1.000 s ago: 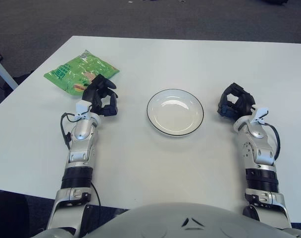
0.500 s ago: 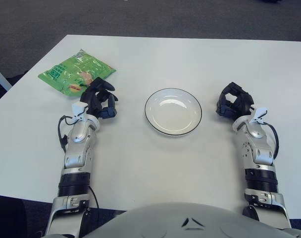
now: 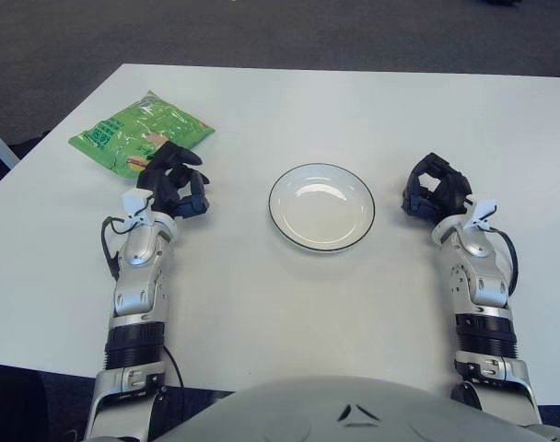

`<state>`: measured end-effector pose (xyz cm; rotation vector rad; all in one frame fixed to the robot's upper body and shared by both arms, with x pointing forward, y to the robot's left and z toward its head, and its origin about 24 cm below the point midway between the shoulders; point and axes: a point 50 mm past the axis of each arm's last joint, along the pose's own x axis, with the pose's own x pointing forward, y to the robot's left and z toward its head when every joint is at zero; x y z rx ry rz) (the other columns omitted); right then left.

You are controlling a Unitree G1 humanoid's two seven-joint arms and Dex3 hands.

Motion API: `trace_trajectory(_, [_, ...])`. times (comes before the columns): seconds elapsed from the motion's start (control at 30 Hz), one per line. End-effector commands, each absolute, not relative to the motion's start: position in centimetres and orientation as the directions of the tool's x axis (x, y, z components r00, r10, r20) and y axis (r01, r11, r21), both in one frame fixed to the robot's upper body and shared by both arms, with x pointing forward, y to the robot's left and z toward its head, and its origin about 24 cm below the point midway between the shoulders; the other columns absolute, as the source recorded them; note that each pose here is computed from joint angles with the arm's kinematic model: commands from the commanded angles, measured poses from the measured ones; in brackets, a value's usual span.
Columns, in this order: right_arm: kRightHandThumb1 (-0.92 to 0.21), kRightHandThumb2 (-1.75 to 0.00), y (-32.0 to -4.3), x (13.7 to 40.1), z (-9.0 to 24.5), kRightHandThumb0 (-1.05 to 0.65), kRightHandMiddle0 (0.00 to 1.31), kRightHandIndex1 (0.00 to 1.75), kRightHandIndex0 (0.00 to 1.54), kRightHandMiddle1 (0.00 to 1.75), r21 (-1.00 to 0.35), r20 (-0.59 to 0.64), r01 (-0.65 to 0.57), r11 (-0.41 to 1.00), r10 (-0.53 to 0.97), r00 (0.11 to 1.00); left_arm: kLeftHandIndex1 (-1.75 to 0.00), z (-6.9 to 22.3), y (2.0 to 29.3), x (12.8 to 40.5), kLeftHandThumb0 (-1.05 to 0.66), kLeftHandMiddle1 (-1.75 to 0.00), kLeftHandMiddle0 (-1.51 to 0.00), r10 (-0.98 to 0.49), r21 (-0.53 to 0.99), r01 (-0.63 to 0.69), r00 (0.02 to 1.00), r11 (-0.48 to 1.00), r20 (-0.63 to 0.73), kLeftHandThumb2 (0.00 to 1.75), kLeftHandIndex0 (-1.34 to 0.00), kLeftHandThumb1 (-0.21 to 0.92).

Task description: Put the snack into the plate.

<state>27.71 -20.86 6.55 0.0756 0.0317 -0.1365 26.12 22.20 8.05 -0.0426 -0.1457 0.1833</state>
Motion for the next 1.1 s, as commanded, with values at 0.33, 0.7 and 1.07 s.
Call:
trace_trajectory(0.33, [-0.31,-1.32,-20.7,25.5,2.3,-0.48,0.62,1.75,1.28,1.75,0.115,-0.216,0.155,0.981,-0.128,0.968,-1.75,8.5,22.6,24.3,-0.01,-1.75,-0.55,0.357,0.082,-0.388,0.899,0.918,0.254,1.41,-0.54,0.25])
trace_trajectory(0.7, [-0.31,-1.32,-20.5,25.6,2.4,-0.48,0.62,1.75,1.28,1.75,0.115,-0.220,0.143,0.983,-0.115,0.969,-1.75,9.9,23.7,24.6,-0.01,-1.75,-0.55,0.421,0.182,-0.525,0.809,0.831,0.411,1.41,-0.54,0.24])
trace_trajectory(1.07, [-0.31,-1.32,-20.4,25.6,2.4,-0.48,0.62,1.75,1.28,1.75,0.125,-0.221,0.138,0.982,-0.108,0.969,-1.74,11.2,23.6,24.3,-0.01,-1.75,-0.60,0.402,0.256,-0.599,0.740,0.758,0.540,1.42,-0.50,0.24])
